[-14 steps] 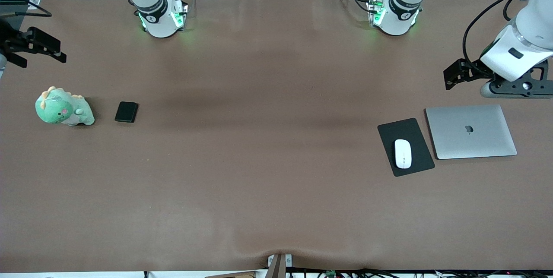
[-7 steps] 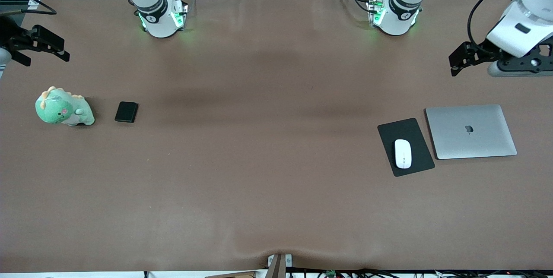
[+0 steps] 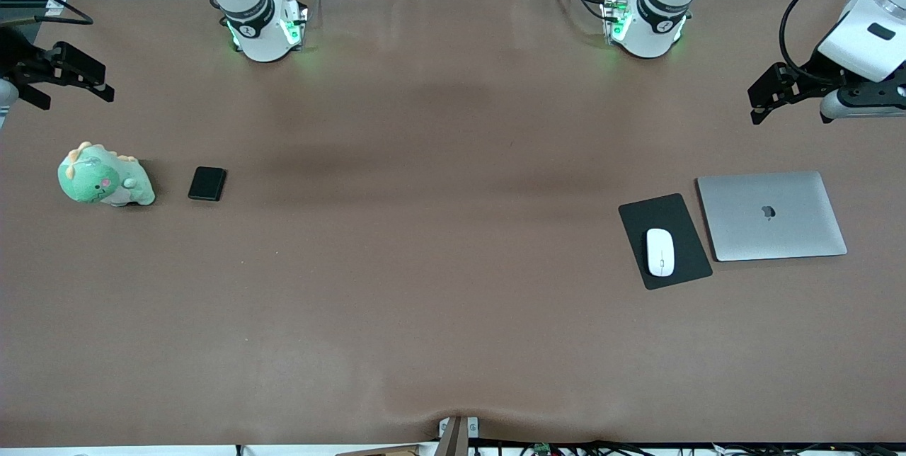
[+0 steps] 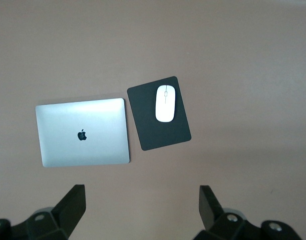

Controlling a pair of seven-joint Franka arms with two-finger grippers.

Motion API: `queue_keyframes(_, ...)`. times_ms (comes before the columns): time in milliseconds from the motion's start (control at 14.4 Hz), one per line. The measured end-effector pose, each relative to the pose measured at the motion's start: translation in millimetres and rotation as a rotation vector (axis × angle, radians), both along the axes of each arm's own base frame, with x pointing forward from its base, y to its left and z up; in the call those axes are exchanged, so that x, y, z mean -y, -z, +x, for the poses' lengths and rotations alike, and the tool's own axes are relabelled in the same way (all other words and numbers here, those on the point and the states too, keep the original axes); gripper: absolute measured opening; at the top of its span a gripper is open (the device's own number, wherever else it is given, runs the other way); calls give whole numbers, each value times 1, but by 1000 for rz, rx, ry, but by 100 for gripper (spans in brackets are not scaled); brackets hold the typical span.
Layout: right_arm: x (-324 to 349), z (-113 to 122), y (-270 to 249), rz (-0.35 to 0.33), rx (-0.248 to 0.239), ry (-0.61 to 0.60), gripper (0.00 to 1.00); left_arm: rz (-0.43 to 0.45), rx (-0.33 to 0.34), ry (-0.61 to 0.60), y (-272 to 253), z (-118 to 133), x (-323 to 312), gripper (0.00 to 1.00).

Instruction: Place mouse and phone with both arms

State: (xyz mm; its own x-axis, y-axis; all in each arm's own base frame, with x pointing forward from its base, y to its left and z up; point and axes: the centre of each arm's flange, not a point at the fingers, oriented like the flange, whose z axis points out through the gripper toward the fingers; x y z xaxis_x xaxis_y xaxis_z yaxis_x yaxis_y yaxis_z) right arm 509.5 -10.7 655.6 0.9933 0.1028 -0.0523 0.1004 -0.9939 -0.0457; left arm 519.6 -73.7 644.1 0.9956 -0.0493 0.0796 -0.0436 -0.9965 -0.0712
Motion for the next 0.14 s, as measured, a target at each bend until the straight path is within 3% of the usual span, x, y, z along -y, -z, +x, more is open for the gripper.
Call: queue_keyframes(139, 0, 0, 1, 0, -3, 0, 100, 0, -5, 0, 0, 0, 0, 100)
